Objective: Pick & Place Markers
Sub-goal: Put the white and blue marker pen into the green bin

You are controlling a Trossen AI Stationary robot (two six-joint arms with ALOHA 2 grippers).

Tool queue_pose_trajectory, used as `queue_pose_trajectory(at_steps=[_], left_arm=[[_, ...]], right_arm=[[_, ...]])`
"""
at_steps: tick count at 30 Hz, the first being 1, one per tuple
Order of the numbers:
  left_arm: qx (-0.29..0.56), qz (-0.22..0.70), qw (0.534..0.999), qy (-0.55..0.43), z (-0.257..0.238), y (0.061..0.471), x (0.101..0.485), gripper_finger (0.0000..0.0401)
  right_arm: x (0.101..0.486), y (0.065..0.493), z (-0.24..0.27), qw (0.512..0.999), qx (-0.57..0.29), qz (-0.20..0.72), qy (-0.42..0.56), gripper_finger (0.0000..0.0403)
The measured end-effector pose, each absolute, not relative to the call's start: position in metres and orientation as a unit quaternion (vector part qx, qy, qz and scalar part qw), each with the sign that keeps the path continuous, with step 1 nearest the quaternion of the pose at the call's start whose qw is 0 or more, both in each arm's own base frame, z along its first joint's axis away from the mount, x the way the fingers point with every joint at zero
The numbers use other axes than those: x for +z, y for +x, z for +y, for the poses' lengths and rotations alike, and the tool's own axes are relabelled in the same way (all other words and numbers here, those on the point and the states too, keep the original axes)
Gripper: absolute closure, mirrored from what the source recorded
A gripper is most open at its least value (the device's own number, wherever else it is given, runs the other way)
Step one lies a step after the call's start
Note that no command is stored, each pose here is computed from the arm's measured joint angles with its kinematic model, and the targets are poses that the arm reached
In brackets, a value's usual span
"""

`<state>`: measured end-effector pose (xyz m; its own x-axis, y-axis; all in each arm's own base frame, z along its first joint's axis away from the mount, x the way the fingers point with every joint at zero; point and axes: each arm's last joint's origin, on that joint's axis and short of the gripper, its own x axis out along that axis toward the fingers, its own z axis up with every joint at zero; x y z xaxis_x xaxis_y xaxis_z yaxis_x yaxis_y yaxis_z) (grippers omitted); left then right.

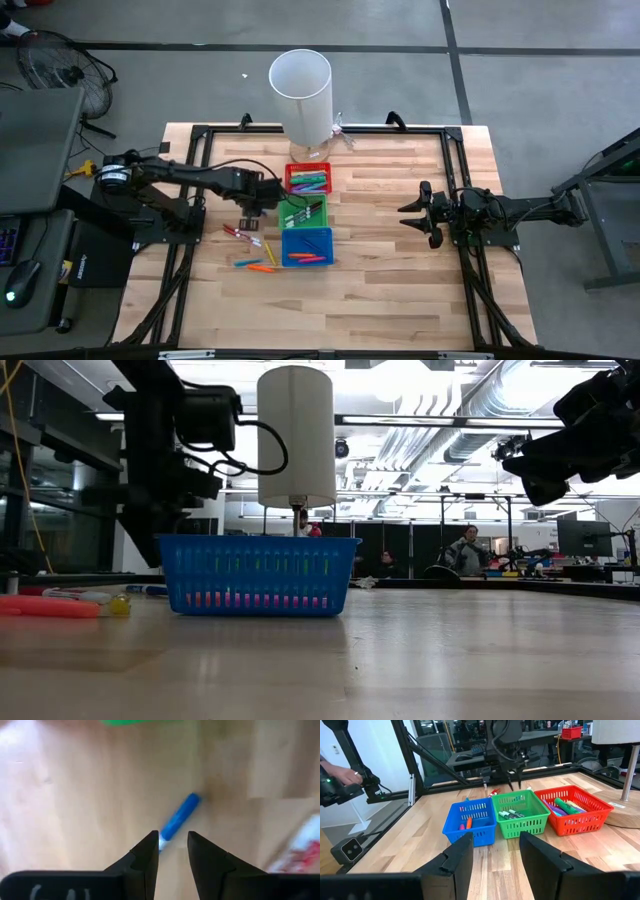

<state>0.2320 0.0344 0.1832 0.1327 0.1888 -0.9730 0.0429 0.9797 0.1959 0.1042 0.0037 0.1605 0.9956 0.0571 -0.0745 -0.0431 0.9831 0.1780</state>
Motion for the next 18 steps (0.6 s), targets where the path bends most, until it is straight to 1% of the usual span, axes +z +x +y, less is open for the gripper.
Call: queue_pose_trajectory(at_steps=[3, 5, 10, 13, 15, 18], left_arm=[[0.038, 0.662, 0.741, 0.102, 0.038, 0.230, 0.183, 0.0299], [0.022, 0.664, 0.739, 0.112, 0.038, 0.228, 0.185, 0.0289], [-0.013, 0.652, 0.744, 0.146, 0.037, 0.223, 0.191, 0.0233], [-0.044, 0.655, 0.735, 0.172, 0.036, 0.217, 0.186, 0.0200], [-0.078, 0.652, 0.731, 0.185, 0.034, 0.211, 0.181, 0.0188], [-0.110, 0.634, 0.735, 0.212, 0.032, 0.203, 0.174, 0.0184]], right_arm=[[0.161, 0.104, 0.004, 0.995, 0.025, 0.040, 0.088, 0.0253], [0.161, 0.104, 0.004, 0.995, 0.025, 0.040, 0.089, 0.0253], [0.161, 0.104, 0.004, 0.995, 0.025, 0.040, 0.088, 0.0253], [0.161, 0.104, 0.004, 0.995, 0.025, 0.040, 0.088, 0.0253], [0.161, 0.104, 0.004, 0.995, 0.025, 0.040, 0.088, 0.0253], [0.161, 0.104, 0.004, 0.995, 0.025, 0.040, 0.088, 0.0253]])
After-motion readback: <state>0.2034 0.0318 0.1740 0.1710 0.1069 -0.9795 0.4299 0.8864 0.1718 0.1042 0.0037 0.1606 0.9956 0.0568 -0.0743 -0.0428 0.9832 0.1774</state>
